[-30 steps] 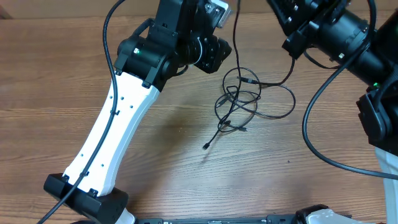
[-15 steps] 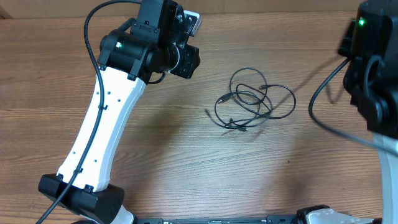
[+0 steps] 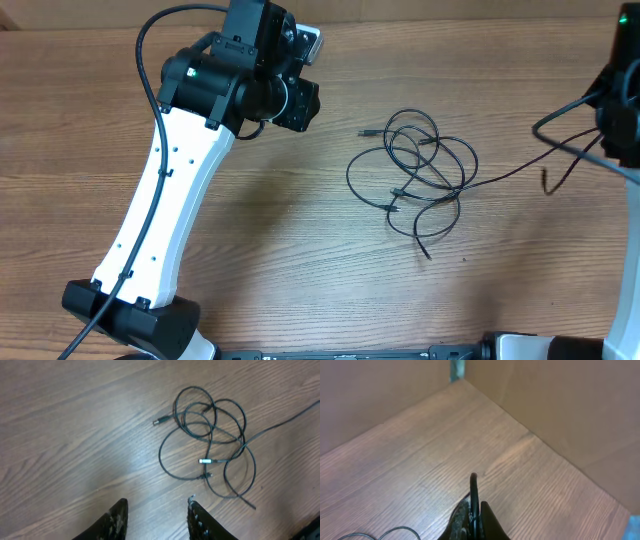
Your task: Untangle cables
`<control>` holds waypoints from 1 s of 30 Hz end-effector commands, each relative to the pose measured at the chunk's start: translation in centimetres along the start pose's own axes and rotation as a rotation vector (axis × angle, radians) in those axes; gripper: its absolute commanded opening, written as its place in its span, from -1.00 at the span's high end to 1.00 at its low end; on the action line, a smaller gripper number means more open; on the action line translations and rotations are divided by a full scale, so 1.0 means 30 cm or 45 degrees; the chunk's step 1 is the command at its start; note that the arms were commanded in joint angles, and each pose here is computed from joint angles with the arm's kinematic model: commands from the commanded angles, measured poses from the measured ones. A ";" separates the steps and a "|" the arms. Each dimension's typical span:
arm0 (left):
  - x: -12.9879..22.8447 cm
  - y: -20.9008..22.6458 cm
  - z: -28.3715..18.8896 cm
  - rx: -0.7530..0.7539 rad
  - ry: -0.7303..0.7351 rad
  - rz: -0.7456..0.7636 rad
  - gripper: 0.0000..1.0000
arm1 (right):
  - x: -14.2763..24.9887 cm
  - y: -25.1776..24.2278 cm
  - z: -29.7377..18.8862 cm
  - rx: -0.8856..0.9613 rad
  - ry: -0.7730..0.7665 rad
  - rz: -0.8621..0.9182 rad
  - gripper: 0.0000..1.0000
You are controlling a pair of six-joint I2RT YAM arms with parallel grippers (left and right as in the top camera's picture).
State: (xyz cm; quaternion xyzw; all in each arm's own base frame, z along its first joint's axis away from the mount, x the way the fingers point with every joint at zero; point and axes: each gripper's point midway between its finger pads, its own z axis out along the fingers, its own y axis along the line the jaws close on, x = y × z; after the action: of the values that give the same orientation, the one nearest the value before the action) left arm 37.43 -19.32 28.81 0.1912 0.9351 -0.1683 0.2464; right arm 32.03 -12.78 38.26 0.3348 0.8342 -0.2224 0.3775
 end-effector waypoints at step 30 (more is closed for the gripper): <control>0.018 0.007 0.004 -0.008 0.031 -0.018 0.24 | 0.353 0.240 0.063 -0.731 0.763 -0.040 -1.00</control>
State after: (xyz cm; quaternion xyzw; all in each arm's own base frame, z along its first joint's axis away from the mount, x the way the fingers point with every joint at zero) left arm 37.06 -19.17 28.56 0.1906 0.9379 -0.1666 0.2371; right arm 32.53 -6.77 30.81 0.2717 0.9287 0.0994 0.2319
